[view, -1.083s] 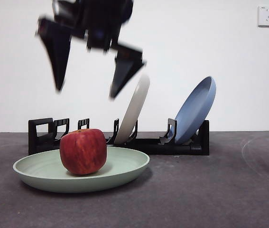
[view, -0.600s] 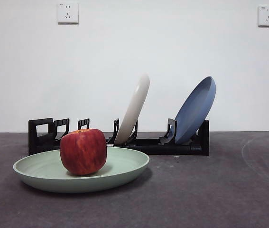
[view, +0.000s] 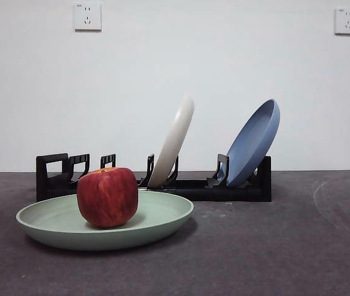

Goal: Take the green plate from the plate rack,put the plate on the table,take the apple from the table,put the apple in the plate

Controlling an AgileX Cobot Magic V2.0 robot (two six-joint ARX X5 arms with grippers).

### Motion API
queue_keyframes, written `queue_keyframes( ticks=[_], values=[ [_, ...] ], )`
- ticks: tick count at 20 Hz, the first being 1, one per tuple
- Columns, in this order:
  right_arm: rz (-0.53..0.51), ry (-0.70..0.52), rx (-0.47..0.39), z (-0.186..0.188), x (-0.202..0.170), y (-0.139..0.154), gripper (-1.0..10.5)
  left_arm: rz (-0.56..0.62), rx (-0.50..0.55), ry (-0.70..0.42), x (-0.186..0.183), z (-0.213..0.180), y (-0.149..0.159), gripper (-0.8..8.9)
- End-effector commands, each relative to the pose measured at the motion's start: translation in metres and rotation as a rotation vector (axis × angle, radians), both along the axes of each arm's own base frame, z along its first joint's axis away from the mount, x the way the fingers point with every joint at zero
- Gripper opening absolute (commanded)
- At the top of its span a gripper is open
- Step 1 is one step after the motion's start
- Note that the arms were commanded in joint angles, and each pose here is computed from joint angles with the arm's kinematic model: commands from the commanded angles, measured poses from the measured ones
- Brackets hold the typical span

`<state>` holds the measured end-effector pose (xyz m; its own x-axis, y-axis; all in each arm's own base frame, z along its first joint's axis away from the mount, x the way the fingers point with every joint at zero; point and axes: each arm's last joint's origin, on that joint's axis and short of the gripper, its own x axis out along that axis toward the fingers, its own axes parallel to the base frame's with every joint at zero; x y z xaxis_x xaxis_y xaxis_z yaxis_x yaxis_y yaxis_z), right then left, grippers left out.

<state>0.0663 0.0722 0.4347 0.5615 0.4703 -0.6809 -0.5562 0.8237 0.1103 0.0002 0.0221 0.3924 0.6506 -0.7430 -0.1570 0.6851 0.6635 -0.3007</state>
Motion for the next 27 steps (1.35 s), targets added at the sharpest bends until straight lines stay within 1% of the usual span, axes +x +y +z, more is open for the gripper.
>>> queue_keyframes(
  ticks=[1,5,6,7,8,9,10,16,21,27],
  values=[
    [-0.06,0.058,0.004,-0.022,-0.011,-0.013,5.3,0.005,-0.008,0.052,0.004,-0.008,-0.009,1.57],
    [-0.09,0.024,-0.006,-0.033,-0.021,-0.027,5.2,0.016,0.002,0.087,0.007,-0.013,-0.017,1.57],
    [-0.087,0.023,-0.007,-0.033,-0.021,-0.027,4.7,0.019,-0.009,0.087,0.007,-0.012,-0.017,1.57],
    [-0.087,0.022,-0.007,-0.033,-0.021,-0.027,3.8,0.02,-0.015,0.084,0.008,-0.012,-0.017,1.56],
    [-0.081,0.019,-0.012,-0.033,-0.021,-0.027,1.8,0.019,-0.015,0.084,0.008,-0.012,-0.017,1.14],
    [-0.061,0.005,-0.03,-0.033,-0.021,-0.027,-0.4,0.019,-0.016,0.085,0.008,-0.012,-0.017,-0.33],
    [-0.052,-0.001,-0.038,-0.033,-0.021,-0.027,-0.2,0.02,-0.021,0.09,0.008,-0.011,-0.017,-0.08],
    [-0.03,-0.013,-0.053,-0.033,-0.021,-0.027,-0.1,0.027,-0.034,0.11,0.008,-0.011,-0.018,-0.08],
    [-0.069,0.008,-0.024,-0.033,-0.021,-0.027,-0.1,0.045,-0.036,0.112,0.008,-0.011,-0.017,-0.03],
    [-0.108,-0.021,-0.048,-0.033,-0.02,-0.028,0.0,0.045,-0.036,0.112,0.008,-0.011,-0.017,-0.03]
  ],
)
